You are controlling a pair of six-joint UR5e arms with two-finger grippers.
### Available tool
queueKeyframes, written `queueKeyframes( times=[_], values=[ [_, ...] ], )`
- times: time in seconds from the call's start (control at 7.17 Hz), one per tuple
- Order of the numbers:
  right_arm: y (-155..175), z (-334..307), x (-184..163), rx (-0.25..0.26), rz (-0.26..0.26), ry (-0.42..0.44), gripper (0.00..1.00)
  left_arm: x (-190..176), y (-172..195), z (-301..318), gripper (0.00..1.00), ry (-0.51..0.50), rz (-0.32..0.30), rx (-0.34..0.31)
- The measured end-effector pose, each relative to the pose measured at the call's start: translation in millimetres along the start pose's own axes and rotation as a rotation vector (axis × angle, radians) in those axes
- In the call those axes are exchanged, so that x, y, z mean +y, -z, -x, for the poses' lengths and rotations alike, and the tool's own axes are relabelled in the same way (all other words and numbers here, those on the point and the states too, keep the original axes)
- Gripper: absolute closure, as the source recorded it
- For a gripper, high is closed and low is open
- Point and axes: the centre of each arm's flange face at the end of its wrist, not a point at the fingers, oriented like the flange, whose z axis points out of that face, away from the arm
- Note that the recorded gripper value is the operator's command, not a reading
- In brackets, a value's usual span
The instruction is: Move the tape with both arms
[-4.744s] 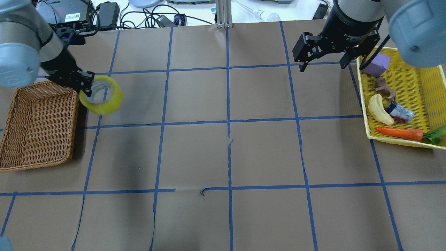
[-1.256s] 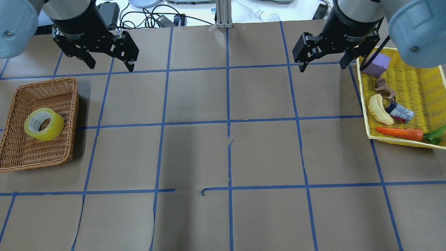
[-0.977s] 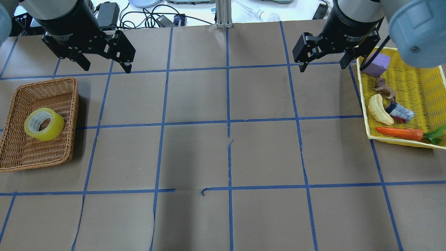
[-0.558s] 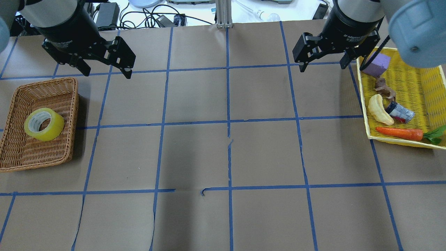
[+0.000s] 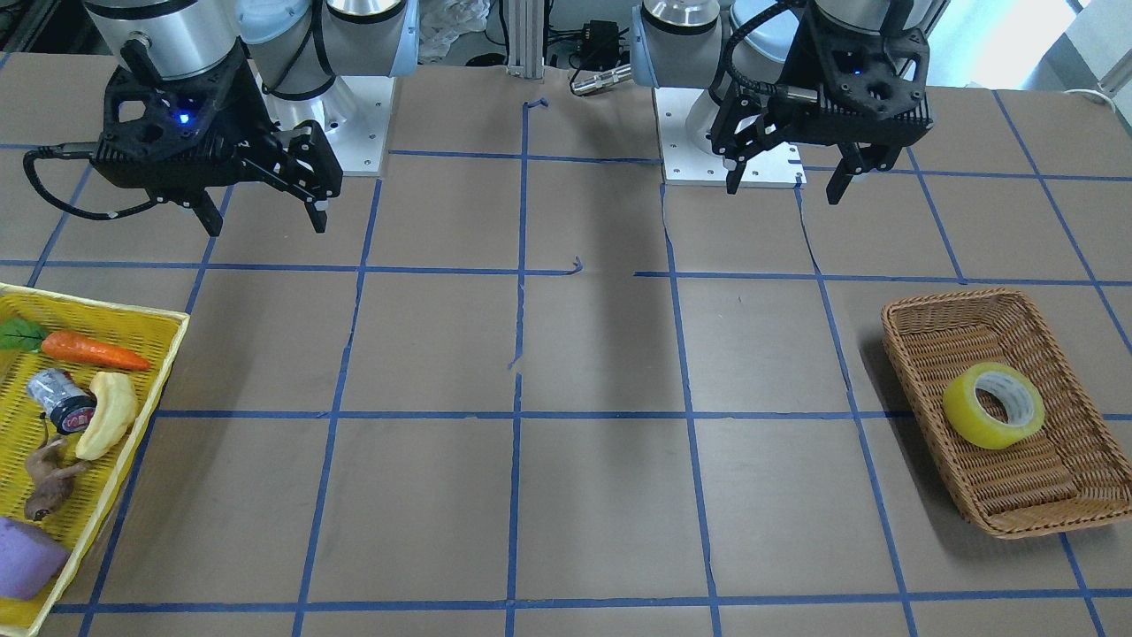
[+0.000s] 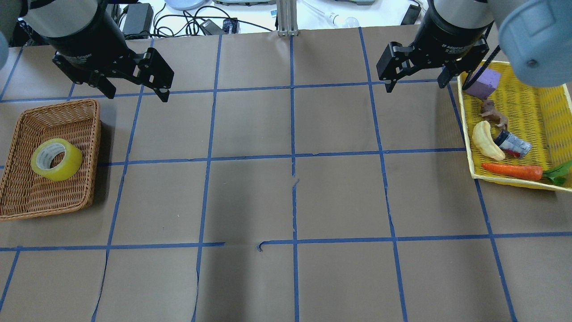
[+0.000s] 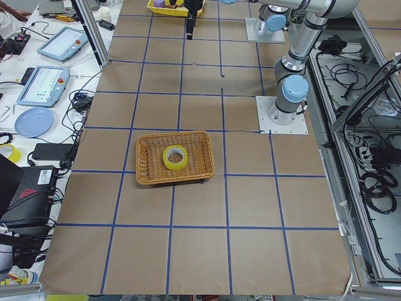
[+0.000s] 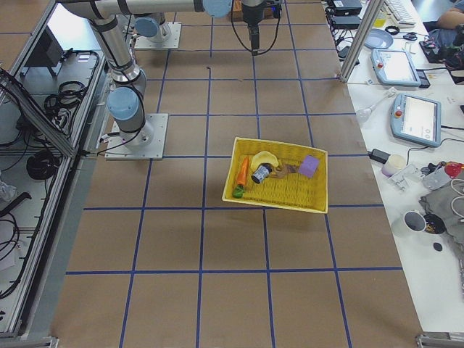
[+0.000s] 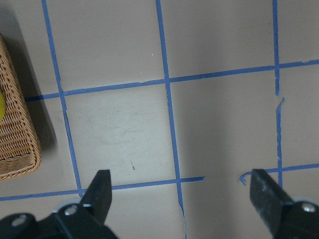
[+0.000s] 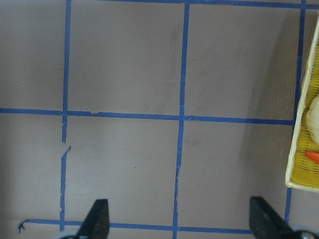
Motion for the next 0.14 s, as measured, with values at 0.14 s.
queueKeyframes(
  times=[0.14],
  values=[
    [-0.1, 0.0, 0.0, 0.0, 0.0, 0.0, 0.0, 0.1, 0.3, 0.3, 0.01, 0.001, 0.0, 0.0]
  ],
)
